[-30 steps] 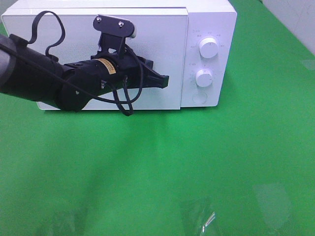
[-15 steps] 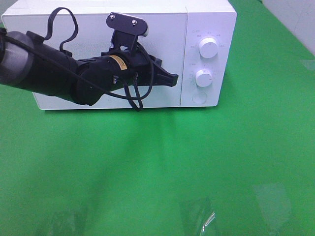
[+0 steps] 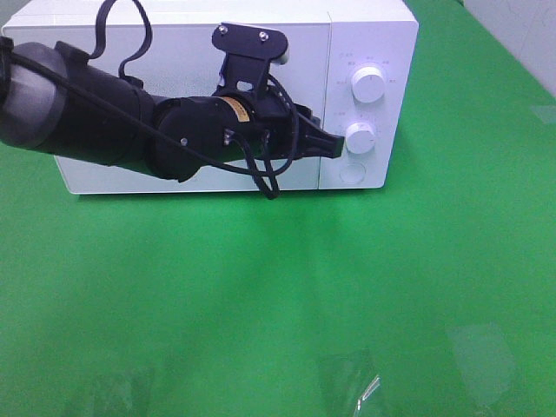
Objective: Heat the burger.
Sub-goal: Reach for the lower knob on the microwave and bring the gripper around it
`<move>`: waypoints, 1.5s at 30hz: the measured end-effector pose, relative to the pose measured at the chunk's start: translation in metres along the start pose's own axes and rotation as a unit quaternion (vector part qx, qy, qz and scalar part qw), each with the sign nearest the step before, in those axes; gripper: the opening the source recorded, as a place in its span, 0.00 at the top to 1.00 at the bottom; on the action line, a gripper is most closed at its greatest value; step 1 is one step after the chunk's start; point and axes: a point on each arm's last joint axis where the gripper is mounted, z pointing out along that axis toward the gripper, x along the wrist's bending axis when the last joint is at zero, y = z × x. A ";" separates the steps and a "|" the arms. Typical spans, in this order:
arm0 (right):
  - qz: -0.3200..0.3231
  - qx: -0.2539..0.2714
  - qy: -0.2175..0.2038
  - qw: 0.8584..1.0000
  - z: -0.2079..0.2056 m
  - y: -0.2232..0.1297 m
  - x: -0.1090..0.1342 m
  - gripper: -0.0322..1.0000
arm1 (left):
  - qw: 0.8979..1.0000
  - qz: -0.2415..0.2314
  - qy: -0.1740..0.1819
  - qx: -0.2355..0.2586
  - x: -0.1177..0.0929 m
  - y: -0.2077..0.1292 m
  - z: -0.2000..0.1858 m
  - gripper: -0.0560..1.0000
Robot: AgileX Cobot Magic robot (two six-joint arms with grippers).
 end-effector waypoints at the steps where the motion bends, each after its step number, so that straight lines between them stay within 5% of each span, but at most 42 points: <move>1: 0.000 0.000 0.000 1.000 0.000 0.000 0.000 0.24 | 1.000 0.000 0.000 0.000 0.000 0.000 0.000 0.51; 2: 0.000 0.000 0.000 1.000 0.000 0.000 0.000 0.24 | 1.000 0.001 -0.008 0.029 -0.005 -0.003 -0.003 0.33; 5: 0.000 0.000 0.000 1.000 0.000 0.000 0.000 0.24 | 0.998 0.001 -0.013 0.062 -0.007 -0.004 -0.007 0.18; 7: 0.000 0.000 0.000 1.000 0.000 0.000 0.000 0.24 | 0.990 0.001 -0.025 0.137 -0.011 -0.004 -0.023 0.06; 12: 0.000 0.000 0.000 1.000 0.000 0.000 0.000 0.24 | 0.981 0.004 -0.035 0.190 -0.013 -0.003 -0.037 0.04; 16: 0.000 0.000 0.000 1.000 0.000 0.000 0.000 0.24 | 0.951 0.031 -0.049 0.302 -0.015 0.001 -0.073 0.04; 19: 0.000 0.000 0.000 1.000 0.000 0.000 0.000 0.24 | 0.948 0.033 -0.050 0.312 -0.015 0.002 -0.078 0.04; 21: 0.000 0.000 0.000 1.000 0.000 0.000 0.000 0.24 | 0.928 0.046 -0.053 0.366 -0.014 0.007 -0.103 0.04; 26: 0.000 0.000 0.000 1.000 0.000 0.000 0.000 0.24 | 0.920 0.034 -0.045 0.388 -0.005 0.014 -0.119 0.04; 33: 0.000 0.000 0.000 1.000 0.000 0.000 0.000 0.24 | 0.923 -0.046 0.020 0.382 0.059 0.040 -0.157 0.04; 34: 0.000 0.000 0.000 1.000 0.000 0.000 0.000 0.24 | 0.917 -0.076 0.043 0.388 0.079 0.042 -0.168 0.04; 37: 0.000 0.000 0.000 1.000 0.000 0.000 0.000 0.24 | 0.914 -0.086 0.052 0.392 0.087 0.043 -0.172 0.04; 38: 0.000 0.000 0.000 1.000 0.000 0.000 0.000 0.24 | 0.901 -0.112 0.073 0.413 0.106 0.042 -0.187 0.04; 45: 0.000 0.000 0.000 1.000 0.000 0.000 0.000 0.24 | 0.890 -0.111 0.099 0.430 0.110 0.034 -0.216 0.04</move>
